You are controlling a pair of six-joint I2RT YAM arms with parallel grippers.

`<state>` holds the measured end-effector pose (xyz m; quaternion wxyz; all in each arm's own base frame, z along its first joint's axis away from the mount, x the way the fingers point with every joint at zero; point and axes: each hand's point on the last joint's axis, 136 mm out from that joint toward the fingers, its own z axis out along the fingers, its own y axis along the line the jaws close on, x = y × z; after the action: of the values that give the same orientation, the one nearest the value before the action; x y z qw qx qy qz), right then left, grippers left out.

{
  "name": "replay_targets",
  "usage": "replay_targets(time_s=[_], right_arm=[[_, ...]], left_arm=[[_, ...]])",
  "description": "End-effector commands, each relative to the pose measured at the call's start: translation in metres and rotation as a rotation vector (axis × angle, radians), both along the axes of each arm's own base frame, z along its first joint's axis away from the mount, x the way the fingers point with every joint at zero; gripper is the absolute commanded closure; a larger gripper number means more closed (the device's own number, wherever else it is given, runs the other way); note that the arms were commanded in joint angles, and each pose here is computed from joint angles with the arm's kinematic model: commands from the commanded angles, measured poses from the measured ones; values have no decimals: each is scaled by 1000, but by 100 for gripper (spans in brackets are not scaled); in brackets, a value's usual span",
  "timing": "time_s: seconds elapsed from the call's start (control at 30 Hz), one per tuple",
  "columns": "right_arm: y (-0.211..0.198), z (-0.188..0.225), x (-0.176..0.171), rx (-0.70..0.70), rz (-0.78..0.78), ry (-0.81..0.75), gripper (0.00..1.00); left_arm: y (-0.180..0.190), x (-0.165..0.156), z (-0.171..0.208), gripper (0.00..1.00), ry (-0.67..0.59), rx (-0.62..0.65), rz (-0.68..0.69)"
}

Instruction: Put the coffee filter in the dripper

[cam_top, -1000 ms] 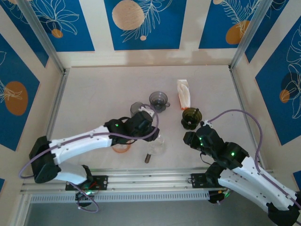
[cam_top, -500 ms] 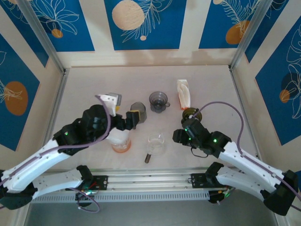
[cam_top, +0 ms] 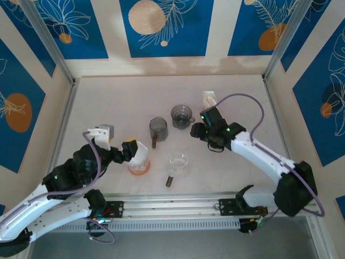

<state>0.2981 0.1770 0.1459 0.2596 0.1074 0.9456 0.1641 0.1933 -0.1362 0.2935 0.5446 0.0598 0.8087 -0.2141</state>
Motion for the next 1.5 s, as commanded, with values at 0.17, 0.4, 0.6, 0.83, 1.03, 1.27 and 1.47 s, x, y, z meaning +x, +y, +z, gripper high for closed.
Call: replay_targets(time_s=[0.17, 0.4, 0.6, 0.83, 1.03, 1.27, 1.47], right_arm=[[32, -15, 53, 28, -9, 60, 44], [46, -29, 82, 105, -164, 111, 43], [47, -41, 96, 131, -280, 145, 44], [48, -56, 100, 153, -330, 208, 48], [45, -61, 99, 156, -341, 229, 68], [41, -61, 95, 167, -334, 224, 89], [39, -38, 92, 171, -285, 178, 97]], left_arm=[[17, 2, -10, 0, -2, 22, 76], [20, 3, -16, 0, -1, 48, 86], [23, 0, -19, 0, -6, 39, 86], [27, -2, -20, 0, -12, 35, 86], [27, -2, -21, 0, -13, 39, 83], [26, -3, -20, 0, -9, 32, 76], [28, -4, -18, 0, -11, 31, 78]])
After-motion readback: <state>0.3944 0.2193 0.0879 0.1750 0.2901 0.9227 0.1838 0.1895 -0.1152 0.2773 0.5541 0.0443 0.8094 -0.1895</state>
